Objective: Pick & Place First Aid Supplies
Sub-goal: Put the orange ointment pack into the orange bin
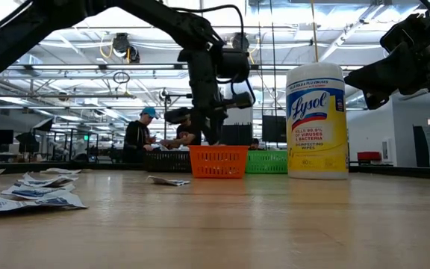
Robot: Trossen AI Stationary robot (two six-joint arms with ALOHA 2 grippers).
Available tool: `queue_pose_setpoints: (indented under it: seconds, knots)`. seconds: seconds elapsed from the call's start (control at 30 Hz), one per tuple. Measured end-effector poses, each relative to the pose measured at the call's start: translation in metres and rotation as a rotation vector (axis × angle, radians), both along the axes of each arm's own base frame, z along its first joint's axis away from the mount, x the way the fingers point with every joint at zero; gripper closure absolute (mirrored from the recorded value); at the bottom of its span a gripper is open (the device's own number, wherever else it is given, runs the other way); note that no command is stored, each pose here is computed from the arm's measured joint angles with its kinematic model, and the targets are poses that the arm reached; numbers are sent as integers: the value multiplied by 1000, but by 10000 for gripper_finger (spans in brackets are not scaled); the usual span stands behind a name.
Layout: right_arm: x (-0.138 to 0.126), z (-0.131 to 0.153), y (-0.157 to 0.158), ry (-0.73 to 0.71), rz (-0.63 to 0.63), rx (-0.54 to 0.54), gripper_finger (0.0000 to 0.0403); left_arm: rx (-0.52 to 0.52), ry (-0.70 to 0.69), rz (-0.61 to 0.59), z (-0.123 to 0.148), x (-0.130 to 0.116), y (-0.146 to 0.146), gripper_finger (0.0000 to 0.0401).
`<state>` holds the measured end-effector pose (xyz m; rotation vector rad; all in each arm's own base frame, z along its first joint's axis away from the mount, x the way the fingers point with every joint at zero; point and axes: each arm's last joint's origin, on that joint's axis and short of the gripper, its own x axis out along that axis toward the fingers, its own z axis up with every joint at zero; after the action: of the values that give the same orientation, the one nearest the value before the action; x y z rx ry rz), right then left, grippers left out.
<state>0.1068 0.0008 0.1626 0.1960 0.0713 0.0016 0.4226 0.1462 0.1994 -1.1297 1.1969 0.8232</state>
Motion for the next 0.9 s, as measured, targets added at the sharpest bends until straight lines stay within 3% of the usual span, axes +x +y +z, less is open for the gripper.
queue_pose_setpoints:
  seconds: [0.23, 0.6, 0.9]
  knots:
    - [0, 0, 0, 0, -1, 0, 344, 11, -2, 4, 0, 1, 0, 355]
    - [0, 0, 0, 0, -1, 0, 344, -11, -28, -18, 4, 0, 2, 186]
    - [0, 0, 0, 0, 0, 0, 344, 25, -97, 35, 40, -19, 21, 160]
